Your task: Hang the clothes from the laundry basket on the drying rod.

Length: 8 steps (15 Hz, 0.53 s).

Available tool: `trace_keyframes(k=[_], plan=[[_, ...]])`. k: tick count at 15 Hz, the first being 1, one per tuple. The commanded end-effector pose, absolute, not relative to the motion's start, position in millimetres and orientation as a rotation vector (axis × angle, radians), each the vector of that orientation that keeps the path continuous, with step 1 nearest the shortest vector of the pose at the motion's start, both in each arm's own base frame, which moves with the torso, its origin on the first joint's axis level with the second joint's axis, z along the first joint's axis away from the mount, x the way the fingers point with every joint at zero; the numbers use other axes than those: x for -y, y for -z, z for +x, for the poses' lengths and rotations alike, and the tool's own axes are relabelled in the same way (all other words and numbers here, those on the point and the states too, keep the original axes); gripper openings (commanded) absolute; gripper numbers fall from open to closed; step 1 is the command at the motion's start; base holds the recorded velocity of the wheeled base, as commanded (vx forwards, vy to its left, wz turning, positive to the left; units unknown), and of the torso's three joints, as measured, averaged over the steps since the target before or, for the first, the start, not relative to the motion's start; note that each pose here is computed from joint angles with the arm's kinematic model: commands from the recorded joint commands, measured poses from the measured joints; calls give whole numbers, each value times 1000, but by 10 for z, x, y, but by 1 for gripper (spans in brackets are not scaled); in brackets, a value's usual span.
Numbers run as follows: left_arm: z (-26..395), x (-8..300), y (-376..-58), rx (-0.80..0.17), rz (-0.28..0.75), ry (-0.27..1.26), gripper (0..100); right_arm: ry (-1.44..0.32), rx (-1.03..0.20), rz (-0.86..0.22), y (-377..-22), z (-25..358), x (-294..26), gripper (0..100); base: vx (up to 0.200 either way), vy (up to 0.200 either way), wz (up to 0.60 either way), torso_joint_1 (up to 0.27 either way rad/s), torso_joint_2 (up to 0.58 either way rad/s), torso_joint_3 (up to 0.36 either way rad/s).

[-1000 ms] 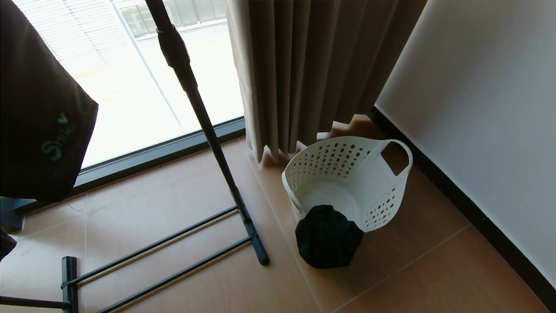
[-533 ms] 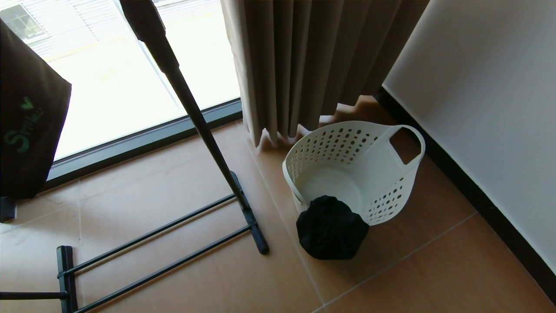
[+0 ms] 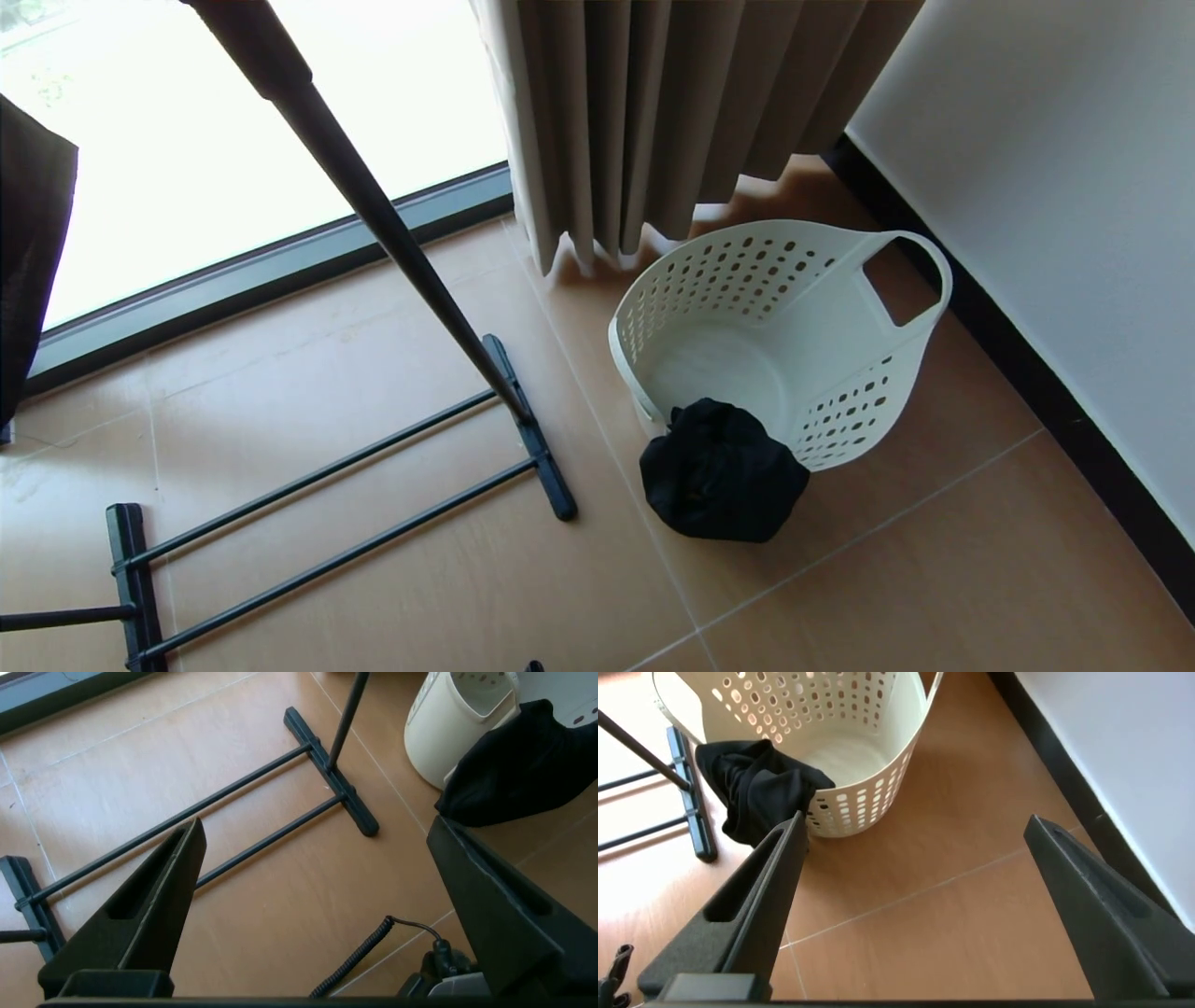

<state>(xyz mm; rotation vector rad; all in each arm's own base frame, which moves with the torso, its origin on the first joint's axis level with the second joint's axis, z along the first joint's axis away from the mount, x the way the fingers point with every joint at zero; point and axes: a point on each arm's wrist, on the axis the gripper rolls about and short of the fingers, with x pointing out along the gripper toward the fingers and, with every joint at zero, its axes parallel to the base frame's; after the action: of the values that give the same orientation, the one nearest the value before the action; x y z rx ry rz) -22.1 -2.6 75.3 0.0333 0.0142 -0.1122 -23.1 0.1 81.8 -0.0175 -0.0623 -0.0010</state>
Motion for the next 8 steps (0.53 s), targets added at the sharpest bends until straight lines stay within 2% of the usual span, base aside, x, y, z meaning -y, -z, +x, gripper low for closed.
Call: trace_keyframes(k=[1,7,8], plan=[[-221,27,-753,-13,39,112,100,2,61,-19,-818,-230,-1,100,0,0,0,-2,2,-71],[-222,27,-754,-10,35,111,100,-30,71,-15,-827,-231,-8,100,0,0,0,0,0,0],[-222,26,-754,-10,35,111,100,-67,91,17,-913,-256,-16,100,0,0,0,0,0,0]])
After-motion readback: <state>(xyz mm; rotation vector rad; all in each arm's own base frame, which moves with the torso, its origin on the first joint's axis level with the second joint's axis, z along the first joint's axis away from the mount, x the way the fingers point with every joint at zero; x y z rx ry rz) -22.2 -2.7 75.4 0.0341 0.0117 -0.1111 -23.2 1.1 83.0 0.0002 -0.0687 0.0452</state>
